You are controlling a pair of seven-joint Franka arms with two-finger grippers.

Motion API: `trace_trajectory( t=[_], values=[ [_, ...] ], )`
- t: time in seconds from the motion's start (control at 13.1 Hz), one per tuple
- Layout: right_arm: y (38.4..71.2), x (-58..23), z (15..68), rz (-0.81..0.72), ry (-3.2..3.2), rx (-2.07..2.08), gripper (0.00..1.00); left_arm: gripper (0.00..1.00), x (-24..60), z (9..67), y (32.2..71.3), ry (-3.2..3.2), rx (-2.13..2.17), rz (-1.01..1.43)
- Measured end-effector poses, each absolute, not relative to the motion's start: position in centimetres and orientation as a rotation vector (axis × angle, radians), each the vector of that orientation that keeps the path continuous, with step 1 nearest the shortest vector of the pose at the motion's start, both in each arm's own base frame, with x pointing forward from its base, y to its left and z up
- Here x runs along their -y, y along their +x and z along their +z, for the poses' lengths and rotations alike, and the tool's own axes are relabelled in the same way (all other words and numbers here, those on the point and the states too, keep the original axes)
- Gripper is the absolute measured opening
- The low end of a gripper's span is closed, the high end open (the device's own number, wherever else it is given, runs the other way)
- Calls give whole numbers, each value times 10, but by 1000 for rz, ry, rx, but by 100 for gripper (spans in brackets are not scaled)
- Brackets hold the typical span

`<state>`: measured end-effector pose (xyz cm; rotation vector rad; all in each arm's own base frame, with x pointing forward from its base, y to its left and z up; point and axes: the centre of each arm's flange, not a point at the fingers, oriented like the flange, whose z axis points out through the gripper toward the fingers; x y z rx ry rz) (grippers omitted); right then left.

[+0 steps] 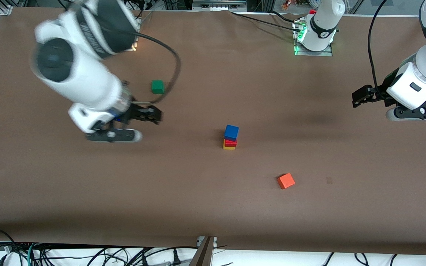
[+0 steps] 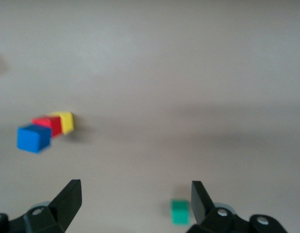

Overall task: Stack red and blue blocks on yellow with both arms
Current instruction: 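Open the right gripper and lift it off the stack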

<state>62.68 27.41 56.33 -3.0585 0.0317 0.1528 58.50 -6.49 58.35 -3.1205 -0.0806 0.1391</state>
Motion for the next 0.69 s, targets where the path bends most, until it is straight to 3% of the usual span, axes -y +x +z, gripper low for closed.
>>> trace_trajectory(
  t=[0.31, 0.54, 0.69],
  values=[
    [590, -187, 611, 217, -3079, 48, 100, 100, 65, 583, 586, -3121, 81, 141],
    [561, -145, 618, 241, -3097, 122, 100, 100, 65, 580, 587, -3120, 81, 148],
    [559, -117, 612, 237, -3086, 166, 100, 100, 65, 578, 588, -3120, 81, 154]
  ],
)
